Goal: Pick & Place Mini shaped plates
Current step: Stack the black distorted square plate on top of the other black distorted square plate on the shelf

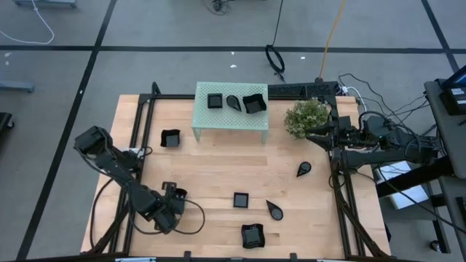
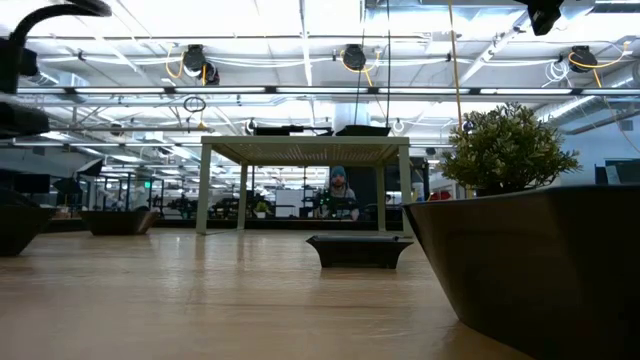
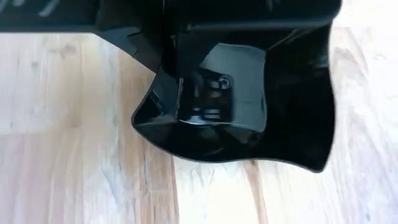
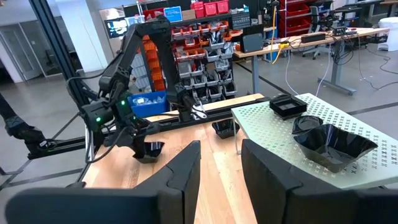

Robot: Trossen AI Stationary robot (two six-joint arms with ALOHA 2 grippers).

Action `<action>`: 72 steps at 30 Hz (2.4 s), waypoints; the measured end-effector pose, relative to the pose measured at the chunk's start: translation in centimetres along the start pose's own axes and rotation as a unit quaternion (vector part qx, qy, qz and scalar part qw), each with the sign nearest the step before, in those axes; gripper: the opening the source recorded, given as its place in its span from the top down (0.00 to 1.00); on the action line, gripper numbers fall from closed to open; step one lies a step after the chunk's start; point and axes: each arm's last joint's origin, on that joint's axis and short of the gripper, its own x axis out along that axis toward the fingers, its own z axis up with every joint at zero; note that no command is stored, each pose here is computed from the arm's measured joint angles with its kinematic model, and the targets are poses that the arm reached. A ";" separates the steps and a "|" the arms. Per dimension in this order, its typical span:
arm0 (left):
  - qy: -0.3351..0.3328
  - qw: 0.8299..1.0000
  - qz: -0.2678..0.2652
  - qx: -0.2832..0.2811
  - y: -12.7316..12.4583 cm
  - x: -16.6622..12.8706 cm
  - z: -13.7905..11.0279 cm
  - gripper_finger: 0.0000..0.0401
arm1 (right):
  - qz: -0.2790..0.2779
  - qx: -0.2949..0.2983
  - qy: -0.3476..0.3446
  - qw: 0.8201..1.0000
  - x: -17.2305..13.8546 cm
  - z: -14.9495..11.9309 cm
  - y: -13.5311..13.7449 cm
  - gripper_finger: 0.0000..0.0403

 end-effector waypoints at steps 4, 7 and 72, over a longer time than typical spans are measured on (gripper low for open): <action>-0.044 0.998 0.024 0.049 1.7 -1.1 1.0 0.98 | 0.000 0.000 0.000 1.000 0.0 0.0 0.0 0.74; -0.081 0.992 0.054 0.076 4.0 -2.3 2.0 0.99 | 0.000 0.000 0.000 1.000 0.0 0.0 0.0 0.74; -0.382 0.918 0.104 -0.024 20.2 -9.5 15.0 0.72 | 0.068 0.079 -0.277 0.955 2.0 1.9 0.6 0.74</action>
